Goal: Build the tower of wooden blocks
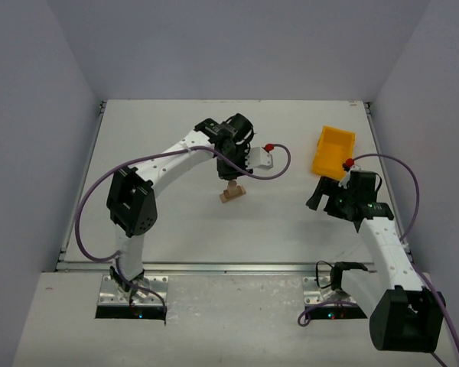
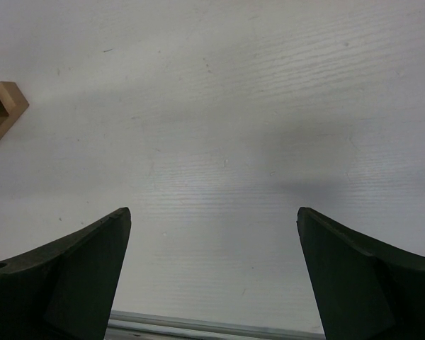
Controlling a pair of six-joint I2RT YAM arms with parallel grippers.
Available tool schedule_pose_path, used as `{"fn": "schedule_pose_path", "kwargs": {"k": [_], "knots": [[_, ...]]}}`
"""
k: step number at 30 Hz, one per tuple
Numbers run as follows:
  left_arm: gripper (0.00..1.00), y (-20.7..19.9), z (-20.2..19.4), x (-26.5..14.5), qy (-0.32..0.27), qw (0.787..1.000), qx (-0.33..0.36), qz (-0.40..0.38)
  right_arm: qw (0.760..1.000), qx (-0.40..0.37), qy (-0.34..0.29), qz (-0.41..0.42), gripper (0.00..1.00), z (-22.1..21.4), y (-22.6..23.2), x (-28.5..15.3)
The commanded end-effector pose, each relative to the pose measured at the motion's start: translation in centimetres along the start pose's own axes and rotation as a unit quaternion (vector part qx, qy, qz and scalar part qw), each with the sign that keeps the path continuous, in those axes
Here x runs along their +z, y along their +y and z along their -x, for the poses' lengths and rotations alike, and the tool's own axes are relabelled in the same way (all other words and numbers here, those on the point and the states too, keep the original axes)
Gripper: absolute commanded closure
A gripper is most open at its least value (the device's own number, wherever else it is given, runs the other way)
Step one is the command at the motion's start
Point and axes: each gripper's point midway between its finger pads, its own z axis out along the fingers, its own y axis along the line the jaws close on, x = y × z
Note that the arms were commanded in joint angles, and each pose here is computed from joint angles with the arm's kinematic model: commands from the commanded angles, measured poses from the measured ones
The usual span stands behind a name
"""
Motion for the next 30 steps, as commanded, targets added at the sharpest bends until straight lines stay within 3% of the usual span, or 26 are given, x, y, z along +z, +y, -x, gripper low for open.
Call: {"fn": "schedule_pose_path", "kwargs": {"k": [1, 6, 21, 30], "knots": [[1.0, 0.2, 1.6, -0.9, -0.025, 1.0, -0.009, -0.011, 1.0, -0.008, -0.008, -0.014, 0.01, 1.1, -0.3, -0.2], [1.0, 0.0, 2.3, -1.0, -0.039, 0.999, -0.027, -0.02, 1.0, -0.007, 0.002, -0.014, 0.01, 0.8, -0.4, 0.0], [1.0, -1.4, 0.3, 0.9, 0.004, 0.999, -0.013, -0.035, 1.0, -0.01, 0.012, -0.016, 0.01, 0.3, -0.5, 0.1], [0.99, -0.7, 1.8, 1.1, -0.009, 0.998, -0.06, -0.014, 1.0, -0.01, 0.015, -0.021, 0.01, 0.2, -0.8, 0.2]]}}
